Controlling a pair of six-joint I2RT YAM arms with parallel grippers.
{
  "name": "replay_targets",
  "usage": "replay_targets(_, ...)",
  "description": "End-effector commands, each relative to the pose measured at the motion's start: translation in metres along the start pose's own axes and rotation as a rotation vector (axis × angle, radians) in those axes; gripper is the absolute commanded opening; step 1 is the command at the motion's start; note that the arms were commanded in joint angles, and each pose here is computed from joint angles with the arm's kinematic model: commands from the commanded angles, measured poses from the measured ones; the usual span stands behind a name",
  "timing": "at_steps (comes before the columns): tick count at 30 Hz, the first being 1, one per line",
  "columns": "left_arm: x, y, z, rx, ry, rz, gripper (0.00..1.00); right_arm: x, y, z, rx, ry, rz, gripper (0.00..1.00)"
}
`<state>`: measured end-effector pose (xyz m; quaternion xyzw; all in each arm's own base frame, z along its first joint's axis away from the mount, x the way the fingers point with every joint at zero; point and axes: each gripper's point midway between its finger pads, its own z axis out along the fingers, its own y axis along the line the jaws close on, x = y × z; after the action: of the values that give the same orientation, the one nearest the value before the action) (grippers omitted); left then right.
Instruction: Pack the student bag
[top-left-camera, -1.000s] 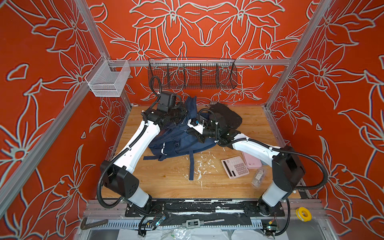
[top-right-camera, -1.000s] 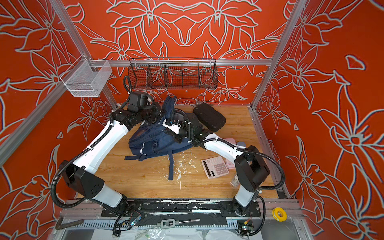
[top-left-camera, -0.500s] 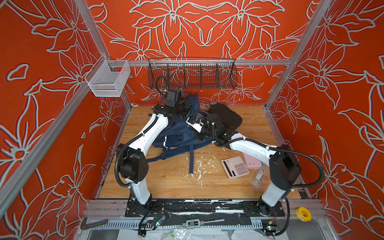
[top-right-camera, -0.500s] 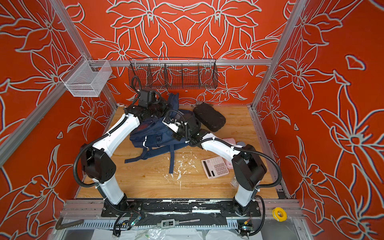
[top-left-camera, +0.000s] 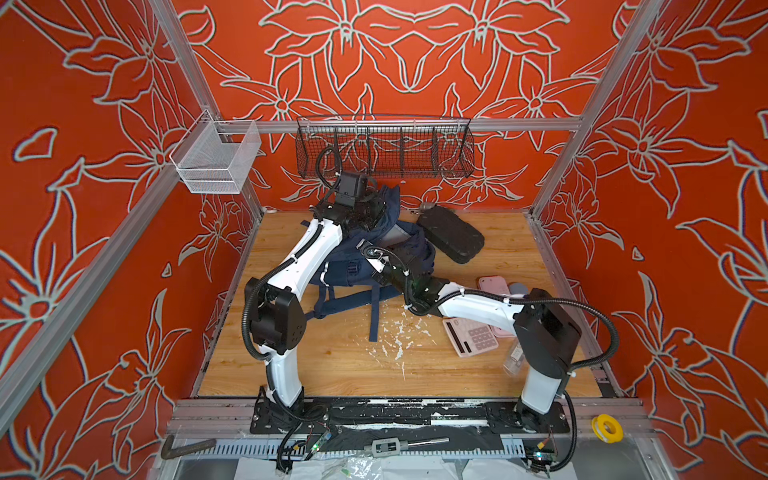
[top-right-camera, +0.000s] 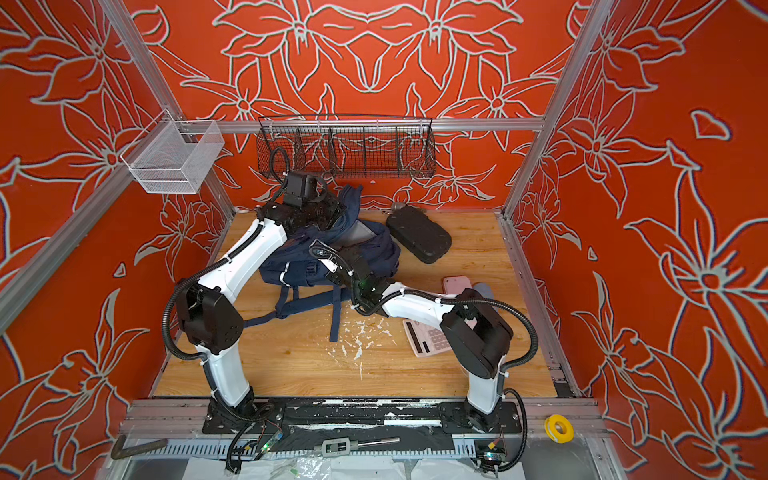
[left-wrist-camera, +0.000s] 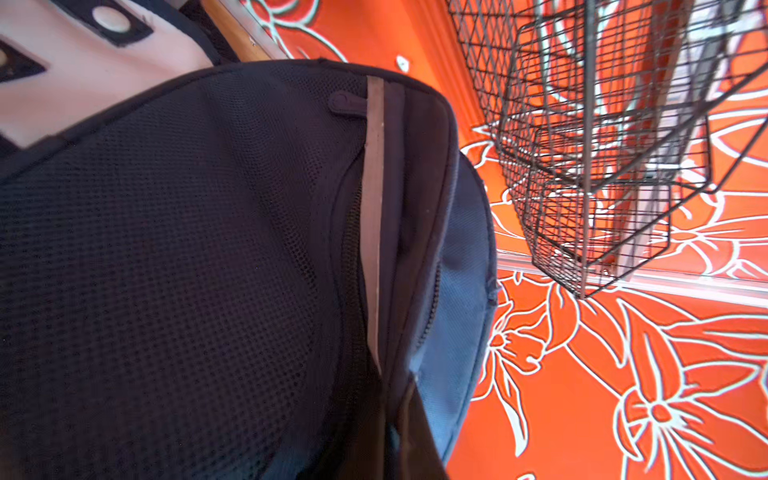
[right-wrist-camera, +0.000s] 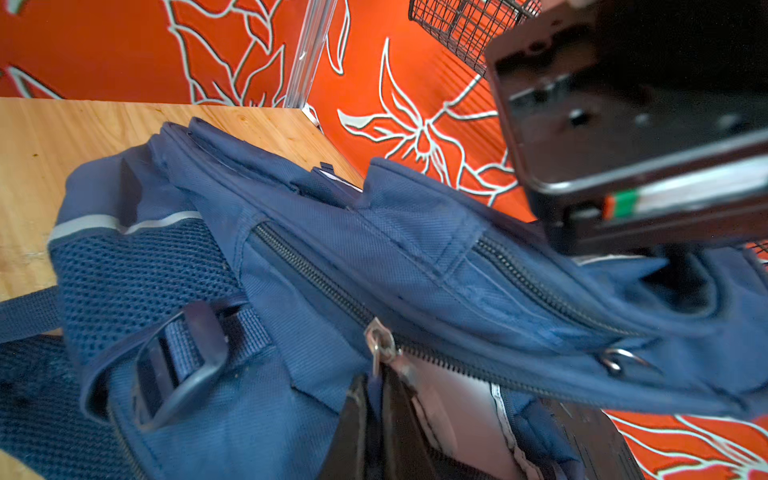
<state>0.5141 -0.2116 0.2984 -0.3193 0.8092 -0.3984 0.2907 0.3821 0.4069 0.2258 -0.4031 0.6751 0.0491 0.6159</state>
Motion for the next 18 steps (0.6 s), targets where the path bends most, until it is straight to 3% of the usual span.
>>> replay_targets(1, -0.015, -0.098, -0.025, 0.33, -0.08, 0.067, 0.0, -0.041, 0.075, -0.008, -0.212, -0.163, -0.014, 0.0)
replay_targets(7, -0.007, -0.105, -0.016, 0.332, -0.045, 0.082, 0.0, -0.056, 0.113, -0.005, -0.334, -0.201, 0.026, 0.0)
replay_targets(10, -0.008, -0.105, -0.016, 0.329, -0.052, 0.093, 0.0, -0.057, 0.133, -0.01, -0.435, -0.18, 0.0, 0.0)
replay_targets(15, -0.008, -0.108, -0.015, 0.337, -0.055, 0.102, 0.0, -0.053, 0.138, -0.007, -0.471, -0.088, 0.07, 0.0)
replay_targets(18, -0.001, -0.109, -0.011, 0.338, -0.041, 0.102, 0.0, -0.052, 0.157, -0.002, -0.55, -0.07, 0.048, 0.0)
